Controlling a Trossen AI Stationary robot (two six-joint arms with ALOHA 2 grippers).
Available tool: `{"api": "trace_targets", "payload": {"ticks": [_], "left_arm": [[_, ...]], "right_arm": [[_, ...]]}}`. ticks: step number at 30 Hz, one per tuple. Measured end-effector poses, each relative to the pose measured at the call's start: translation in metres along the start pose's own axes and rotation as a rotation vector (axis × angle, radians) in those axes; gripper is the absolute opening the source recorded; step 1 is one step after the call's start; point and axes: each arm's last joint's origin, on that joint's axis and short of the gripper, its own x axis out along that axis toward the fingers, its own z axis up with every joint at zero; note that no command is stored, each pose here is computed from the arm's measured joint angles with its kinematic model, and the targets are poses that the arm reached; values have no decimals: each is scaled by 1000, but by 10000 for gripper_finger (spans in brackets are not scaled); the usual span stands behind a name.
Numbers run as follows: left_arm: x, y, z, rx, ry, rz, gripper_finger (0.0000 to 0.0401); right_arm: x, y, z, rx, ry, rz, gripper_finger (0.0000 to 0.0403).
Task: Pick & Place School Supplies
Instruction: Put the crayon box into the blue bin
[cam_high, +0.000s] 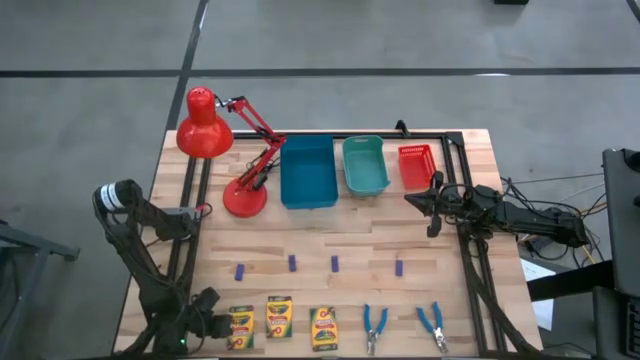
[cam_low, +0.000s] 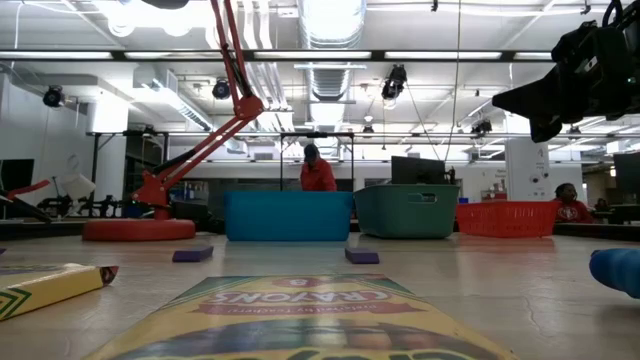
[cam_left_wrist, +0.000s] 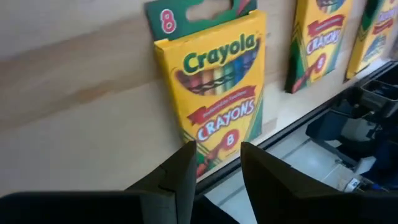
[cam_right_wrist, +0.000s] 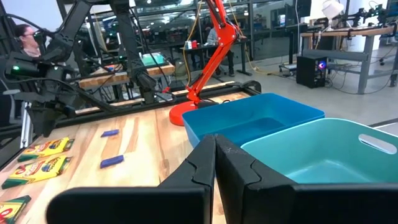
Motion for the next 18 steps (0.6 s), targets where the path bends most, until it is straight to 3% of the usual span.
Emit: {"api": "trace_targets", "payload": {"ticks": [4, 8, 10, 15, 18], "left_arm": [[1, 1, 4, 21, -34, -28, 129], [1, -2, 6, 170, -110, -132, 129], [1, -5, 8, 318, -177, -183, 129], [0, -10, 15, 832, -477, -292, 129], [-2, -12, 15, 929, -560, -312, 129]], "right_arm": [[0, 0, 0, 0, 0, 0, 8], [0, 0, 0, 0, 0, 0, 8], [0, 0, 0, 0, 0, 0, 8], [0, 0, 0, 0, 0, 0, 8], [0, 0, 0, 0, 0, 0, 8]]}}
